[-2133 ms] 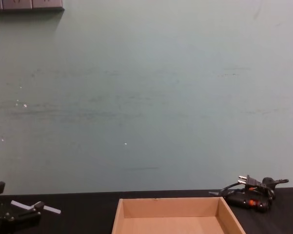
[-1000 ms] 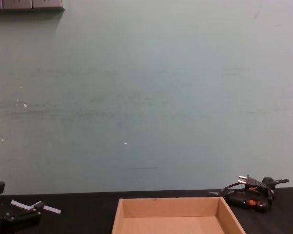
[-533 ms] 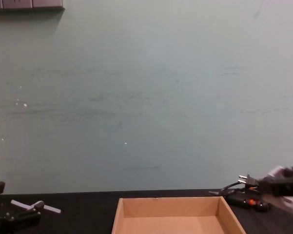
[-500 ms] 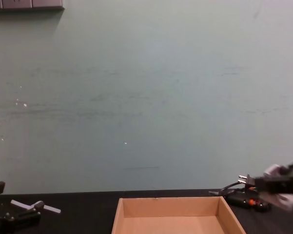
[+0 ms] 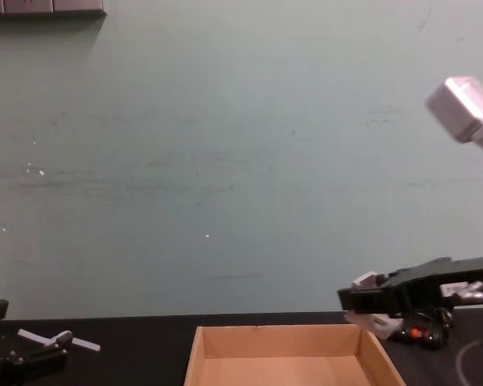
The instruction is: Use one hand to pick up the angle iron from the table and place it into the box.
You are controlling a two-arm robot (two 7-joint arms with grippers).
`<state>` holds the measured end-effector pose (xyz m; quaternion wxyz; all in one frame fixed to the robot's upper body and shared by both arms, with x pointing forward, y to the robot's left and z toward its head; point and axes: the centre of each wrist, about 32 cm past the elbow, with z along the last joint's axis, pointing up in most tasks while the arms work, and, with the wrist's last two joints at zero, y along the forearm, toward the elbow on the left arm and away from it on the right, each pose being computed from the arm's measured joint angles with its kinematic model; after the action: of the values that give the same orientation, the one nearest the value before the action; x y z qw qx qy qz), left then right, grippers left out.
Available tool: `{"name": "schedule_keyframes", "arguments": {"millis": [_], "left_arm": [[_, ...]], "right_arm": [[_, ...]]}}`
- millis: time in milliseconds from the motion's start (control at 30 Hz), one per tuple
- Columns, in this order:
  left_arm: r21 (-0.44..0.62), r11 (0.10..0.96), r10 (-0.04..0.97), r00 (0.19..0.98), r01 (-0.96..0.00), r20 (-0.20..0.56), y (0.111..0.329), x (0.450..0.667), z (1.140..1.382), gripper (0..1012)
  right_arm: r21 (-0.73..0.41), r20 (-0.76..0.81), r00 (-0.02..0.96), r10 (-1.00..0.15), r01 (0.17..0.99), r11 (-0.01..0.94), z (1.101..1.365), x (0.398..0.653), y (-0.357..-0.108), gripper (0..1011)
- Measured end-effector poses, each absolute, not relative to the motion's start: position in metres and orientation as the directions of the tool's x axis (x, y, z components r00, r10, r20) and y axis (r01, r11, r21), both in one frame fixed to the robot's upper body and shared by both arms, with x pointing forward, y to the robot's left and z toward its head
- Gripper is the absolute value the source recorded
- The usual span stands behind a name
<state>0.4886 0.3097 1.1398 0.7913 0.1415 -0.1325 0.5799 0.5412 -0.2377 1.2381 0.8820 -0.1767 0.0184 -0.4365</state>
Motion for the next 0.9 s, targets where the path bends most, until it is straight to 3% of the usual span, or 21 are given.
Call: {"name": "schedule_keyframes", "arguments": {"millis": [400,900], "left_arm": [[0.070,0.287,0.880,0.292,-0.955,0.374,0.310,0.489,1.140,1005],[0.070,0.287,0.880,0.292,-0.955,0.374,0.310,0.489,1.140,1005]], "right_arm": [[-0.336,0.155,0.598,-0.787,0.781,0.527,1.220,0.576,-0.217,456],[-0.379,0.142,0.605,-0.783,0.764,0.522,1.220,0.591,-0.200,456]]}}
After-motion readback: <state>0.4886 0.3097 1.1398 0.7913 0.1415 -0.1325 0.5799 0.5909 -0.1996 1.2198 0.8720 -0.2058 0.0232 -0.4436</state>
